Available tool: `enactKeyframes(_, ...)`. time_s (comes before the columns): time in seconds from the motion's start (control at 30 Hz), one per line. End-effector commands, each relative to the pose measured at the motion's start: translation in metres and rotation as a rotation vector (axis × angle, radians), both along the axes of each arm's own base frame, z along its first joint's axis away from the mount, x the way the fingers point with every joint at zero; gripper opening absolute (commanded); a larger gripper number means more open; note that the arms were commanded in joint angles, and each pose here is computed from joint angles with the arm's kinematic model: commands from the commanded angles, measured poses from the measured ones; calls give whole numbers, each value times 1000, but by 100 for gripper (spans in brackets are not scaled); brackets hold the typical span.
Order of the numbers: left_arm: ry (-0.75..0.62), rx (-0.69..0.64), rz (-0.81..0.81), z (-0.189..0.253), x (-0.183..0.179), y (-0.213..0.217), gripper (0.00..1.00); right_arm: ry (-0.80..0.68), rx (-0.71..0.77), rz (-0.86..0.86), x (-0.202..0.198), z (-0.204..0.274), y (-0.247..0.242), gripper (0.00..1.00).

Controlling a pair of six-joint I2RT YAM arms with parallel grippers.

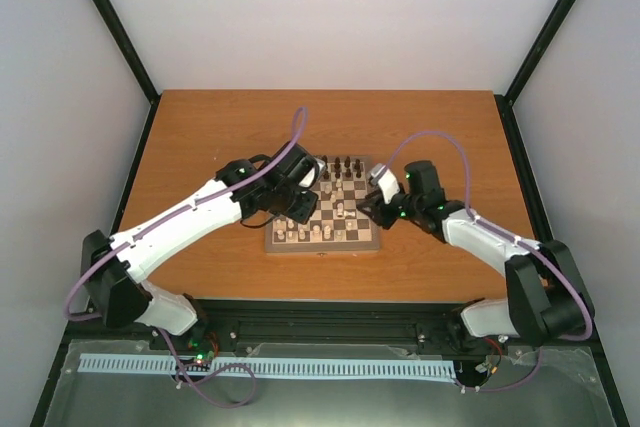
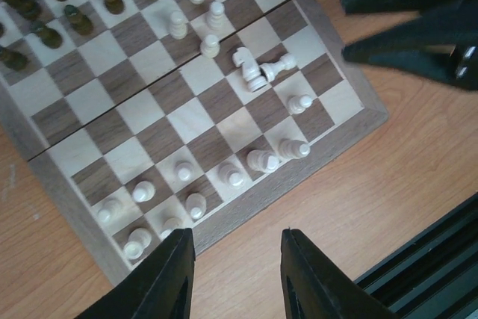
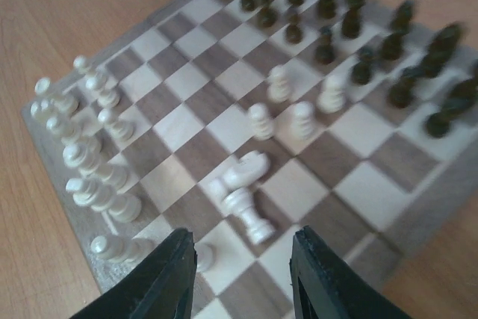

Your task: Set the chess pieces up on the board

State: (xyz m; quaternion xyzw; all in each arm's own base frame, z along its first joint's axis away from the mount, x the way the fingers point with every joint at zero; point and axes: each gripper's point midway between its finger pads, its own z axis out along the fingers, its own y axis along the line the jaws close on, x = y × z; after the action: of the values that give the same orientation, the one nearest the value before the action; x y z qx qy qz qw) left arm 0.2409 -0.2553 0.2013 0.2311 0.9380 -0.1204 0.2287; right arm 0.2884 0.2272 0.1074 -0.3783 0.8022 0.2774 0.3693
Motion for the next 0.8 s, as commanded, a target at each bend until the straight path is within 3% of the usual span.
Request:
enactKeyframes(0.0,11,-94,-59,7,8,-33,33,-53,80,-56,21,61,-20,37)
enactKeyframes(0.23,19,-50,-156,-11,16,-79,31,-57,147,-164,12,132,-65,44)
enactKeyframes(0.33,30,-23,-192,-22,19,-98,31,-19,152,-222,6,137,-84,50)
enactKeyframes(0.53,71,80,-202,-57,27,-117,29,34,241,-305,1,148,-127,51)
enactKeyframes(0.77,81,156,-167,-84,35,-115,31,-126,282,-428,-9,164,-161,51)
